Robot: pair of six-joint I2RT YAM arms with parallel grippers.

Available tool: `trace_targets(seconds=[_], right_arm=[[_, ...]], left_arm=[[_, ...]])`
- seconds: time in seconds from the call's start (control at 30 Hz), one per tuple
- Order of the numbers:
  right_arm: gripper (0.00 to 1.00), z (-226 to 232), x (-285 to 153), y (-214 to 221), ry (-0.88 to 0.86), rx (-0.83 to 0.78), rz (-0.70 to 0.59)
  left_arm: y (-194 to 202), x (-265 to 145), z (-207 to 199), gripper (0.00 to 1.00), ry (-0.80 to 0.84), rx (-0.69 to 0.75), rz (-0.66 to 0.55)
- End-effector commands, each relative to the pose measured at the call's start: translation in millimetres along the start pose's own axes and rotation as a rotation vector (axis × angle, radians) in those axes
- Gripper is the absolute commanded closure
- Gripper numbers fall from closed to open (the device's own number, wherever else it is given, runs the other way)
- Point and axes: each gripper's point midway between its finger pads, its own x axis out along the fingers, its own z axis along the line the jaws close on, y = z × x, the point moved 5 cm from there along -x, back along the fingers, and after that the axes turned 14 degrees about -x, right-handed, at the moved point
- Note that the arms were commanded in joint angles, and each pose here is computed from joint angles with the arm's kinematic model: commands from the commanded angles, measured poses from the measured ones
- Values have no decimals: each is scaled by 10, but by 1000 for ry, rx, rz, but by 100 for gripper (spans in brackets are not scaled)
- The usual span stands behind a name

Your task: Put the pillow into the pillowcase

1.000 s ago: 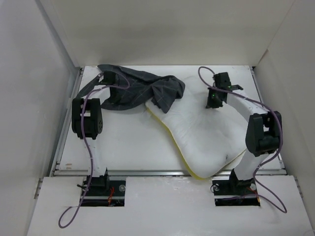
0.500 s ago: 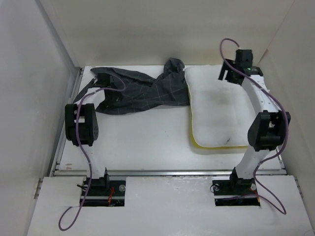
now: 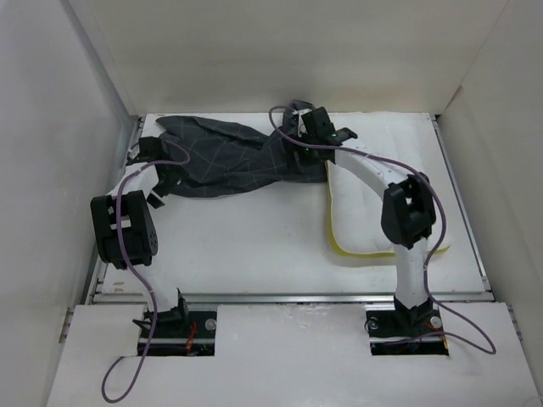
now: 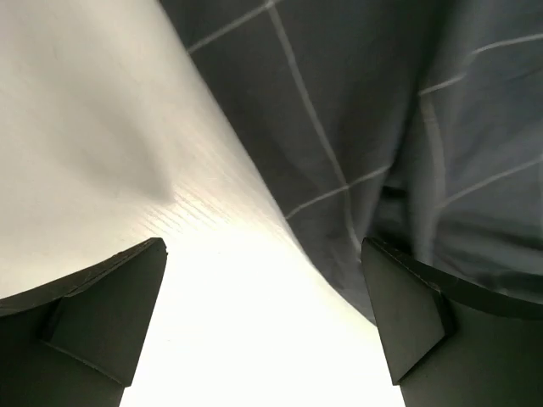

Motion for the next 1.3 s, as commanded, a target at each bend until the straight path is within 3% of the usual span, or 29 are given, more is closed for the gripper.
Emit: trace_targets(seconds=[0.0,0.27,0.3,0.33,0.37,0.43,0.47,0.5,0.6,0.63,0.67,0.9,1.0,1.2,1.27], right_arm=[[12,-181,185,-72,83,47,0],[9,-190,565,66,59,42,9],[9,-187,628,97,58,42,14],[11,-185,686,122,58,42,15],[13,-168,687,120,44,42,14],[24,-118,759,217,11,43,33],[31,-100,764,194,-4,43,20],[64,-42,796,267,-44,44,29],[71,50,792,327,-87,14,34],[92,108,783,391,-95,8,50],[100,88,769,393,-78,7,45],[100,56,111,100,-43,-62,-81],[71,93,41,195,-55,-136,-43],[24,483,191,475,-140,-379,32],[23,700,282,581,-182,-448,70]], left_arm=[[85,63,16,0,-19,-17,22],[84,297,-148,2,20,-28,58],[83,330,-156,7,17,-27,61],[102,374,-157,19,21,-18,71],[87,444,-191,54,17,-18,74],[102,521,-202,93,14,-3,90],[118,587,-194,100,3,-2,98],[56,570,-262,100,27,15,80],[-117,463,-309,100,46,15,13],[-213,405,-330,100,61,4,-21],[-260,332,-354,100,71,1,-42],[-825,-284,-299,100,110,-60,-253],[-896,-399,-122,100,78,-76,-292],[-968,-478,-1,100,61,-100,-315],[-981,-498,-32,100,75,-100,-314]])
